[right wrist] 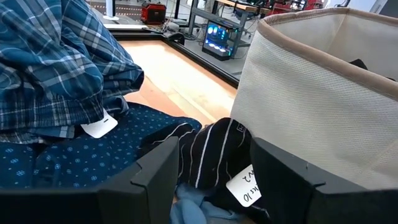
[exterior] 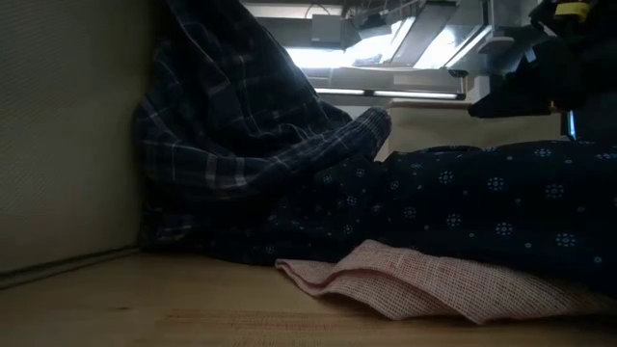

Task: Sort clothes
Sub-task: Put the blue pants into the bottom laundry organizer

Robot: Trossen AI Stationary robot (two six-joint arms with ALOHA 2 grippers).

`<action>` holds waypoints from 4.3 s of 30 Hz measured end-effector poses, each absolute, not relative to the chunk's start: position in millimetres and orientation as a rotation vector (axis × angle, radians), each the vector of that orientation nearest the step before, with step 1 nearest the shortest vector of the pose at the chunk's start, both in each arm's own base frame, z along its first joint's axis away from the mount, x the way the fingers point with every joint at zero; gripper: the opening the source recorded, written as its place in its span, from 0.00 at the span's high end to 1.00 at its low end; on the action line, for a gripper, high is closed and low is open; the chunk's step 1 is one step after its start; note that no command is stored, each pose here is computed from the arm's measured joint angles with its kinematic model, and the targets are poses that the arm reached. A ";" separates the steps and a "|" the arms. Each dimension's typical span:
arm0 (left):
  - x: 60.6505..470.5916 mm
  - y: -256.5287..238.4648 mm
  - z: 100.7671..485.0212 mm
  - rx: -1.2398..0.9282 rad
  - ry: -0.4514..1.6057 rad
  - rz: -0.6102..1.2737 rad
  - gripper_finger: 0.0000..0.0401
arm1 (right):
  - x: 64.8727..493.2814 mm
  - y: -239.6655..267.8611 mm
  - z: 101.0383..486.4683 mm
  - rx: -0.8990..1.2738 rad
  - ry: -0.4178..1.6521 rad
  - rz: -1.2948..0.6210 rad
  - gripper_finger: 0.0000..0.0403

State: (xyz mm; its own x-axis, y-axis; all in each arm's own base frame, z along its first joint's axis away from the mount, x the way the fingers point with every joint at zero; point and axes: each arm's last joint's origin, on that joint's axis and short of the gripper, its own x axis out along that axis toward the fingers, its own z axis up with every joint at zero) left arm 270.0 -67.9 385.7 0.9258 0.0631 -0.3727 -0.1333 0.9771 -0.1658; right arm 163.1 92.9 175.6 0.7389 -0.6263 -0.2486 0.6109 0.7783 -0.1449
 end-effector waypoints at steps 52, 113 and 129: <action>427.9 -57.6 162.7 0.060 1.526 0.039 0.83 | 163.0 93.2 174.5 -0.059 0.314 -0.664 0.50; 70.6 -83.1 518.5 -0.510 0.219 -0.138 1.00 | 163.7 94.2 172.6 -0.038 0.334 -0.643 0.50; 105.8 -182.1 388.1 -0.442 0.788 0.286 1.00 | 163.6 93.8 172.6 -0.030 0.327 -0.650 0.50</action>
State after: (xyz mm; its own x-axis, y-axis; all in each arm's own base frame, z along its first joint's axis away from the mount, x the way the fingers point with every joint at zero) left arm 105.8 -182.1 388.1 0.6744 0.0832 -0.7336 -0.4062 0.8715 -0.2746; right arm 163.6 93.8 172.6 0.7468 -0.5988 -0.2893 0.5896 0.7974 -0.1286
